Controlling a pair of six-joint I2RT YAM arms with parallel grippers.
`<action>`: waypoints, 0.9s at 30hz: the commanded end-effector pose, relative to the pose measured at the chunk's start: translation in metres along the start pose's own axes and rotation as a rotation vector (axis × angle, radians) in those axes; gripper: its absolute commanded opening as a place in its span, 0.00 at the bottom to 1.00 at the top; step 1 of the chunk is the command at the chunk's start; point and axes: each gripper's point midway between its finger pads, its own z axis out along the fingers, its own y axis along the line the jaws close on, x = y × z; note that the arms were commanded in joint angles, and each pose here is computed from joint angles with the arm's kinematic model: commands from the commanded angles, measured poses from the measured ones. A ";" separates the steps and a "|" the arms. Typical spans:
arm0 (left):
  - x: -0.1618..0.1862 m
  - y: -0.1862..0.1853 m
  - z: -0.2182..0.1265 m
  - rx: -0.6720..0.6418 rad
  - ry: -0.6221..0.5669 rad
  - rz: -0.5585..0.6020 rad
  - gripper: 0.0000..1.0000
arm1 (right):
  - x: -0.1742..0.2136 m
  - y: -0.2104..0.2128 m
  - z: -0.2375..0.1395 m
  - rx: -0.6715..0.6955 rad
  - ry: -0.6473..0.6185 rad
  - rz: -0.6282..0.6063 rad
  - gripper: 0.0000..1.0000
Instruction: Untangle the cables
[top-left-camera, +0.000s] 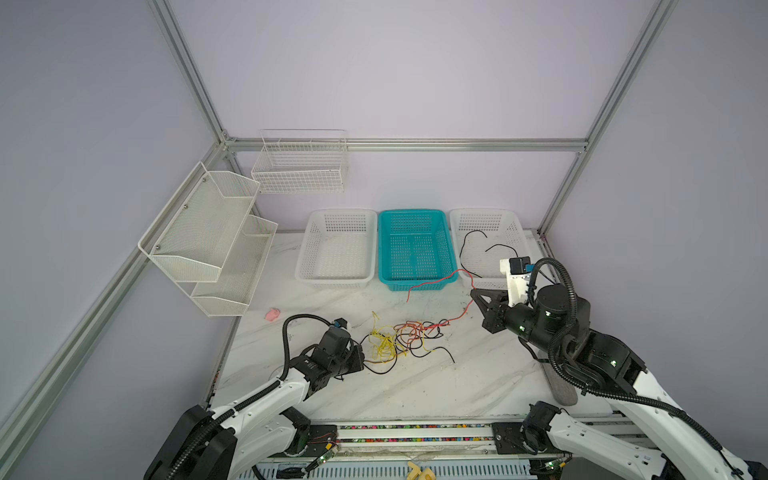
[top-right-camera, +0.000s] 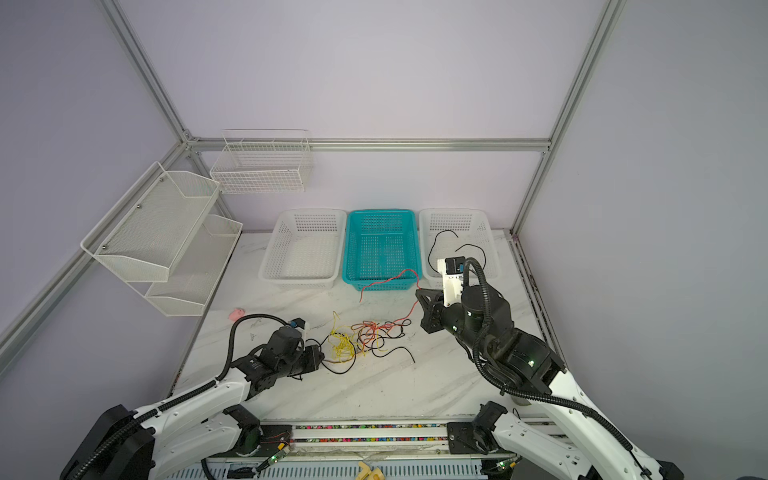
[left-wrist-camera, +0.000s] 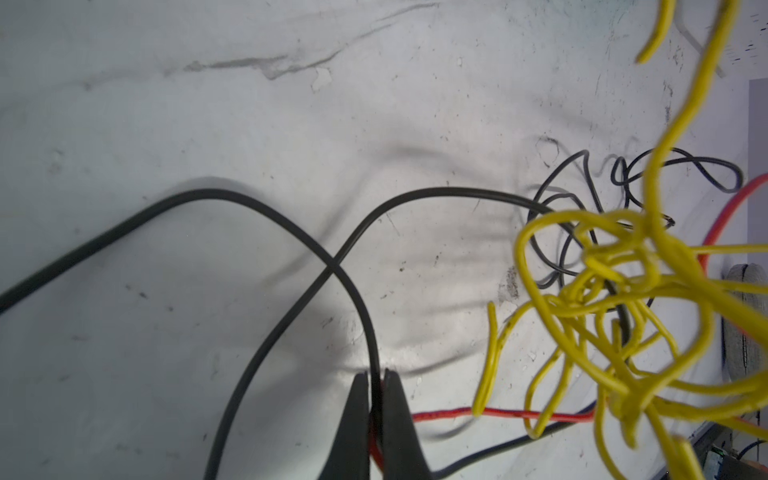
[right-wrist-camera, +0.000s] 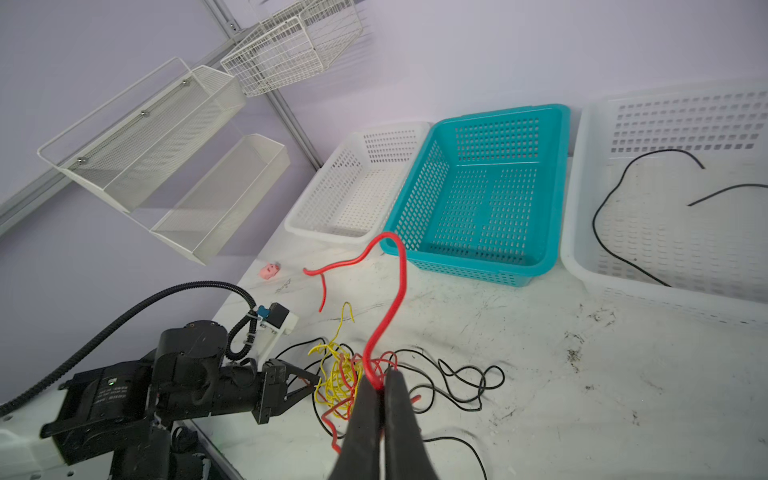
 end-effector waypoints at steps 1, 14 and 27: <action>-0.003 -0.004 0.001 0.022 -0.007 0.001 0.00 | -0.014 0.026 -0.001 -0.149 -0.065 -0.014 0.00; -0.009 -0.022 -0.004 0.110 -0.031 0.007 0.00 | 0.049 0.027 0.080 -0.239 0.065 0.020 0.00; -0.008 -0.023 -0.001 0.121 -0.026 0.003 0.00 | 0.103 0.000 0.117 -0.203 0.098 0.083 0.00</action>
